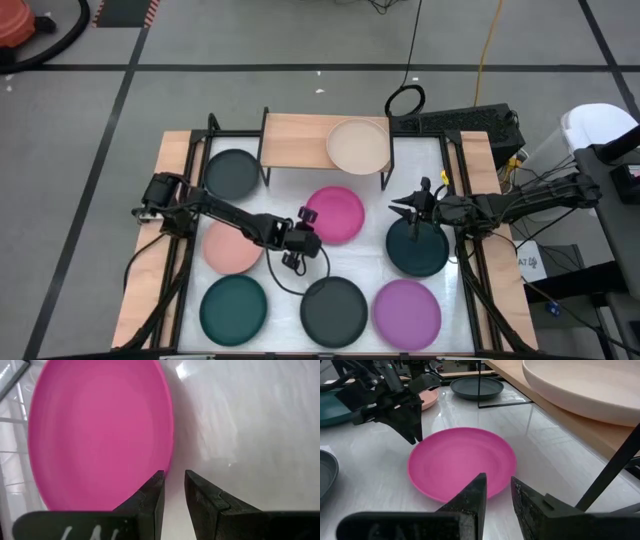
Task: Place and stack plates onto a shelf
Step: Stack the pink plate on top of the light brown plate on the shelf, then stack the right dark green plate o top of the pink plate on the shelf
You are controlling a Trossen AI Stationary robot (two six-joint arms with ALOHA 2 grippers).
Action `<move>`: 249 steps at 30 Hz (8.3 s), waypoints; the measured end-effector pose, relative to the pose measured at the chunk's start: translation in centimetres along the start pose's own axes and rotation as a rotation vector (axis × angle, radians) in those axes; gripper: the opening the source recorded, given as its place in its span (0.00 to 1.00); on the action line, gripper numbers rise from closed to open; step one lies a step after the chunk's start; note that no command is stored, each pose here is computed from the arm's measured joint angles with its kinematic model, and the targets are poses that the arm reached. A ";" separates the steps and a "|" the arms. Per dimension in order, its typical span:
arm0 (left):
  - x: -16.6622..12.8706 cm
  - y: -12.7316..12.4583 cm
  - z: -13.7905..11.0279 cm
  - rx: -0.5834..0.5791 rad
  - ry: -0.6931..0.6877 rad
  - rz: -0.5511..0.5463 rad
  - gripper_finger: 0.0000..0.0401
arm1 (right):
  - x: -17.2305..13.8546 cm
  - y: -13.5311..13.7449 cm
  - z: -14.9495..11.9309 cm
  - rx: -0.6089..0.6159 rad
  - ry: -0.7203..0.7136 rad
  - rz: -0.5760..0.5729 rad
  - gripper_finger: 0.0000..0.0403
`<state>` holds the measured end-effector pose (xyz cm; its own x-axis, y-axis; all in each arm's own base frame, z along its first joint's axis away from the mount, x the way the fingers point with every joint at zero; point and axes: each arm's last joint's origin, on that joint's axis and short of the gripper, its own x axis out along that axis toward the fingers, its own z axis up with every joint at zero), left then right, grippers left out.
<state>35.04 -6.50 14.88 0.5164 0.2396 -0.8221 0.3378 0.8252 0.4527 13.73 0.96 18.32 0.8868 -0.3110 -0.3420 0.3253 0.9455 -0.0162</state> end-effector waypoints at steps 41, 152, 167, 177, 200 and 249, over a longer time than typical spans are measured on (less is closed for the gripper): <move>-13.2 12.7 2.2 0.103 -0.410 0.589 0.03 | 0.0 0.2 0.6 0.024 -0.053 0.036 0.18; -9.3 6.2 -3.4 -0.671 -0.905 0.426 0.20 | 1.1 1.2 0.6 0.053 -0.034 0.175 0.18; -7.1 6.9 -3.5 -0.694 -0.953 0.319 0.20 | 2.7 1.5 0.1 -0.082 0.287 0.162 0.18; -6.8 7.1 -3.7 -0.702 -0.943 0.322 0.20 | 1.7 0.9 -1.2 -0.035 0.608 0.085 0.18; -6.9 7.0 -3.6 -0.709 -0.957 0.290 0.20 | 2.6 -1.4 -3.9 0.018 0.635 -0.051 0.36; -7.1 6.8 -3.7 -0.658 -0.908 0.294 0.20 | 2.9 -2.1 3.5 0.193 -0.098 0.000 0.00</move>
<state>30.72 -0.66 22.52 0.9721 0.2306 -0.0437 -0.2255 0.9693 0.0985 16.82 -2.27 20.68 0.9112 -0.3281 -0.2492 0.3741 0.9122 0.1671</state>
